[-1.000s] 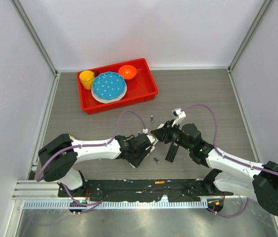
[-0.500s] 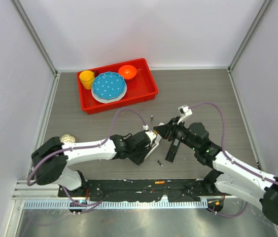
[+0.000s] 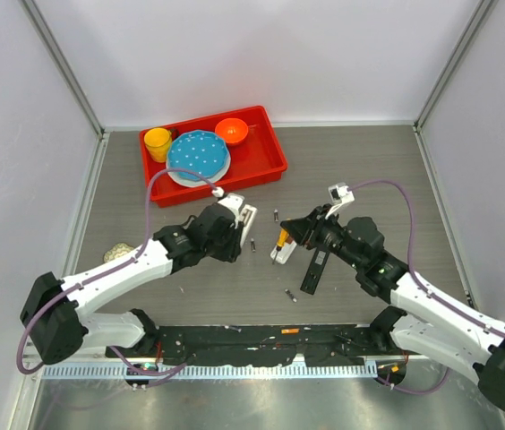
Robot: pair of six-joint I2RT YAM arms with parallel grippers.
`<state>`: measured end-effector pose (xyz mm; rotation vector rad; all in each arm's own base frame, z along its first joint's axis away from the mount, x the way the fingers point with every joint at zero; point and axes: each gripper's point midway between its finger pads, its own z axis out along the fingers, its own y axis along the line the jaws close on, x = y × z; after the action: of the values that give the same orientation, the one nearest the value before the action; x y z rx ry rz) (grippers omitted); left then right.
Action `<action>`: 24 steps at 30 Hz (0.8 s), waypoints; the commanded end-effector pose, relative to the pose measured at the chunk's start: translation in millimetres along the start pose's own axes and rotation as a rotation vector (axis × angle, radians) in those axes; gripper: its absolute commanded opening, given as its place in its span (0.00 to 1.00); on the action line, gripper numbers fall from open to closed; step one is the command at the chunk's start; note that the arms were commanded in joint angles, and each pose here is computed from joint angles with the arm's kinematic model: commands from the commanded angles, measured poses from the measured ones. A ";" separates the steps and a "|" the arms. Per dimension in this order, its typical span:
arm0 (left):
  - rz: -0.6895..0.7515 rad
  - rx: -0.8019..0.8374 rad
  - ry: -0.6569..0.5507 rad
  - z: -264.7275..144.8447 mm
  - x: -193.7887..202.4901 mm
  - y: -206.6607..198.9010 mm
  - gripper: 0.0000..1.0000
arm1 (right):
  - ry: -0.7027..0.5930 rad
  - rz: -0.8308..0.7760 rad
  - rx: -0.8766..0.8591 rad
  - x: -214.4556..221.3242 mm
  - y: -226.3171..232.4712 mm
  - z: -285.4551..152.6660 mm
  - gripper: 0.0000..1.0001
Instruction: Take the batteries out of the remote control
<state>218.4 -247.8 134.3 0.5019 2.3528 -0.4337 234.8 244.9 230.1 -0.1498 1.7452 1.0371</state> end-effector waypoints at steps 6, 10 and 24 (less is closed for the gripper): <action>-0.195 -0.227 0.130 6.6 53.4 69.3 0.00 | 0.079 0.018 0.091 16.7 -21.7 20.1 0.01; -0.260 -0.250 0.160 15.6 58.4 79.2 0.00 | 0.154 0.016 0.123 33.2 -31.1 29.7 0.01; -0.267 -0.233 0.231 34.5 60.2 79.7 0.80 | 0.327 0.064 0.114 72.1 -36.5 50.3 0.01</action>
<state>214.3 -162.4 33.6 0.1532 2.7391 -0.1206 252.1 269.2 119.9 -0.1849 2.1684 0.9228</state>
